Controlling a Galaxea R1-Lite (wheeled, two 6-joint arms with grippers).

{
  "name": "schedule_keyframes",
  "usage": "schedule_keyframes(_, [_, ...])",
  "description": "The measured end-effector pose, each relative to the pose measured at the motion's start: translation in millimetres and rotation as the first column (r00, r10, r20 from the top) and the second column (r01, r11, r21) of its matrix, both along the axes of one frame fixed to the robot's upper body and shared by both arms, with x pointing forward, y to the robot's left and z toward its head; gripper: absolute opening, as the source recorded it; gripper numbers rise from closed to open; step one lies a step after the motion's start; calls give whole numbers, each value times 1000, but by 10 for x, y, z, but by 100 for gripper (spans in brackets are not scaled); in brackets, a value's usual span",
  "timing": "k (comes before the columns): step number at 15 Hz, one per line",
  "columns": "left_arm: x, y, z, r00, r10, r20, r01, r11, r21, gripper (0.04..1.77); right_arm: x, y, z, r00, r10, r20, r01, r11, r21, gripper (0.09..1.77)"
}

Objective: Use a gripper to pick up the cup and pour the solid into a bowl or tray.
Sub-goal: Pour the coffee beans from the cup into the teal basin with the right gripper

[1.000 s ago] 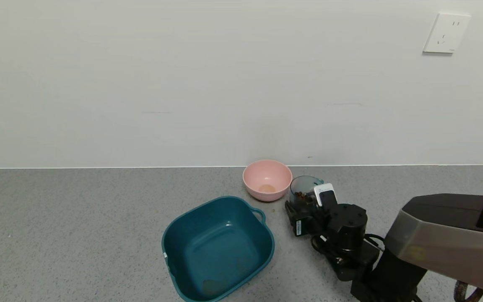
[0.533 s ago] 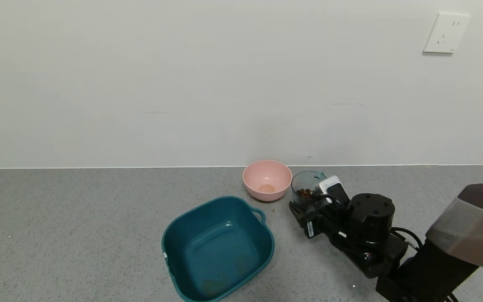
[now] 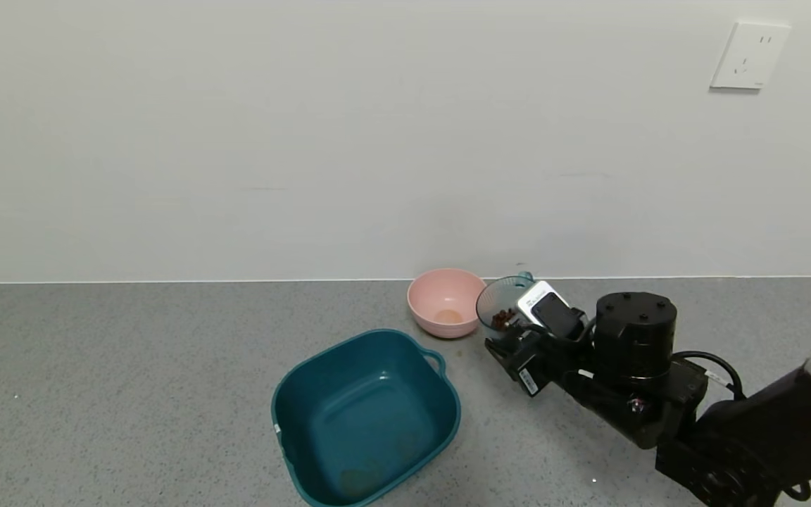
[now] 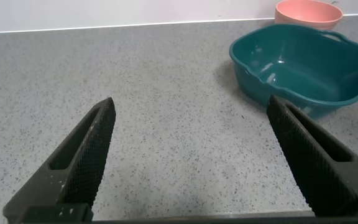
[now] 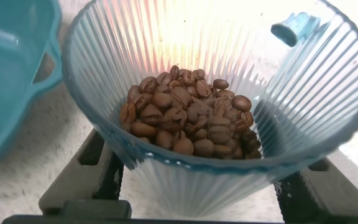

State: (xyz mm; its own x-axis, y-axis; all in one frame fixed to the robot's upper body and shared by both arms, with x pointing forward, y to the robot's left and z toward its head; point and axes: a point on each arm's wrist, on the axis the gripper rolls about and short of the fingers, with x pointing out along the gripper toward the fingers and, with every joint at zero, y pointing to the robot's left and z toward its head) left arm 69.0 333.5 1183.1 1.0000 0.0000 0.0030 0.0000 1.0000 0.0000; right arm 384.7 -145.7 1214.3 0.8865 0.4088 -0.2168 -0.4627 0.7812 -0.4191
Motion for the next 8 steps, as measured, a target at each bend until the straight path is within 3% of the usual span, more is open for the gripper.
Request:
schedule_keyframes(3, [0, 0, 0, 1000, 0, 0, 0, 1000, 0, 175, -29, 61, 124, 999, 46, 15, -44, 993, -105, 135])
schedule_keyframes(8, [0, 0, 0, 1000, 0, 0, 0, 1000, 0, 175, -34, 225, 279, 998, 61, 16, -55, 963, -262, 135])
